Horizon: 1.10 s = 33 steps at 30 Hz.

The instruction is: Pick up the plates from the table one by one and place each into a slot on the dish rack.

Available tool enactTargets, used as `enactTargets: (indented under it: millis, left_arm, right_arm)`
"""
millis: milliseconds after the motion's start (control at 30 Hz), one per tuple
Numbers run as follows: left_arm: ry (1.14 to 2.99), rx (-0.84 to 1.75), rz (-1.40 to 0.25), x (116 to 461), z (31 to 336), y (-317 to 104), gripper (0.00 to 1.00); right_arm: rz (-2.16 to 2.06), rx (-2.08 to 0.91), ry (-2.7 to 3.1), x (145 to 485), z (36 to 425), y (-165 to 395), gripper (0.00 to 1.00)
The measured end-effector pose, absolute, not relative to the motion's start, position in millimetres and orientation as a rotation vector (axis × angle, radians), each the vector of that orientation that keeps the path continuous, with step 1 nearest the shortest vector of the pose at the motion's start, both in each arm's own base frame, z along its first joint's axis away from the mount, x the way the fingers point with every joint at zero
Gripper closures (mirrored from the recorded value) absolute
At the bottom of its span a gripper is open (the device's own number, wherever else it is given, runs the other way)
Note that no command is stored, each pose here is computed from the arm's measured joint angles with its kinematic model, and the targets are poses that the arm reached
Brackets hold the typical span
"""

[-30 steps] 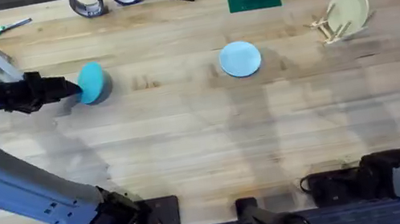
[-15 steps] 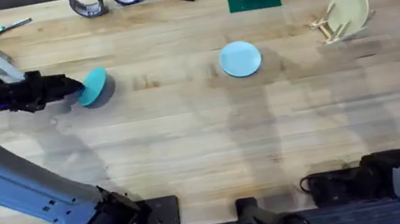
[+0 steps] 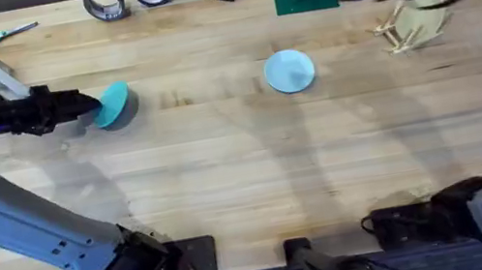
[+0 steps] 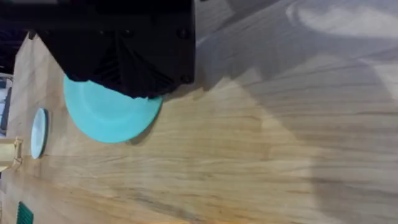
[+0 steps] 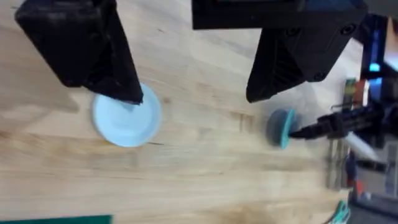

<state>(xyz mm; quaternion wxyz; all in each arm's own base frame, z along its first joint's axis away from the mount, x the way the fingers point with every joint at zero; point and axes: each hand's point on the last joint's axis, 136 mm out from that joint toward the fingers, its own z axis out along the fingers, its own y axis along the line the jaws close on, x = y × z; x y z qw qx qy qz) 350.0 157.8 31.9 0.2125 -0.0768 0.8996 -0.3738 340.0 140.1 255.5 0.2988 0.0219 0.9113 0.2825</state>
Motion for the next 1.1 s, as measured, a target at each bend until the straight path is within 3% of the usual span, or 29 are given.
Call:
enactTargets:
  millis: [200, 367, 567, 767, 1100]
  left_arm:
    - [2.498, -0.215, -1.040, 350, 32, 158, 0.960]
    - [2.499, -0.215, -1.041, 350, 32, 157, 0.960]
    - [2.499, -0.215, -1.041, 350, 32, 157, 0.960]
    - [2.500, -0.215, -1.040, 350, 32, 157, 0.960]
    - [2.502, -0.215, -1.039, 349, 32, 158, 0.961]
  right_arm:
    - [0.904, -0.100, 2.411, 355, 236, 226, 0.006]
    - [1.064, 0.015, 2.453, 356, 217, 281, 0.006]
    - [1.181, 0.202, 2.511, 358, 192, 317, 0.006]
    - [1.285, 0.115, 2.424, 365, 186, 363, 0.006]
    - [1.387, 0.009, 2.432, 347, 135, 430, 0.006]
